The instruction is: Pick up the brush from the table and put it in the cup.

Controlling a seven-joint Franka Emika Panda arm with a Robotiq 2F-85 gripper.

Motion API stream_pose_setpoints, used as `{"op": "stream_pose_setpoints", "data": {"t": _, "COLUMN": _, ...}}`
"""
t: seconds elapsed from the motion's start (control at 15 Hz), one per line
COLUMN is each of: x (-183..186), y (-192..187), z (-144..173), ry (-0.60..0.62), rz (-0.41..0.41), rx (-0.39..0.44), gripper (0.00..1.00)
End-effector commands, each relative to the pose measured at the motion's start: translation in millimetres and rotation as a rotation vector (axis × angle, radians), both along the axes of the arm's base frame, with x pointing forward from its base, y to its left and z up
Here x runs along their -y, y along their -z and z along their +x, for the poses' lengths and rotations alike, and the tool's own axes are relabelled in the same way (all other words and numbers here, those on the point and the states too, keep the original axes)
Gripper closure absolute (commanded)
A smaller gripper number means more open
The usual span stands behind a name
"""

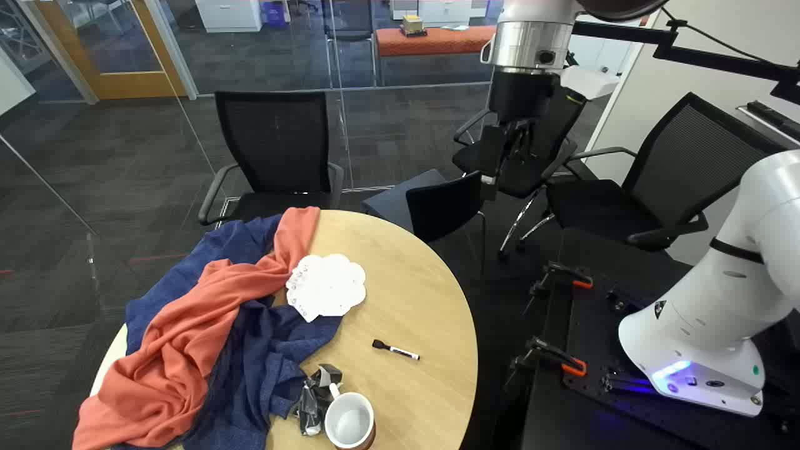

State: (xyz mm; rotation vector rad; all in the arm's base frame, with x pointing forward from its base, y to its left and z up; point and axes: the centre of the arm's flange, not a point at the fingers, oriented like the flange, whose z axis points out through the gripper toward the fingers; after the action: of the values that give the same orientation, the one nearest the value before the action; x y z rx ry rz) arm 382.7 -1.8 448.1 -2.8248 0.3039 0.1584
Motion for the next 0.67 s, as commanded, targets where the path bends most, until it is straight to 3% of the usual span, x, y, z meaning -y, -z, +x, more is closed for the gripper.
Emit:
{"op": "stream_pose_setpoints", "data": {"t": 0.0, "x": 0.0, "y": 0.0, "z": 0.0, "ry": 0.000, "rz": 0.000, "rx": 0.000, "gripper": 0.00}}
{"op": "stream_pose_setpoints", "data": {"t": 0.6, "x": -2.1, "y": 6.1, "z": 7.7, "ry": -0.015, "rz": -0.015, "rx": 0.017, "gripper": 0.00}}
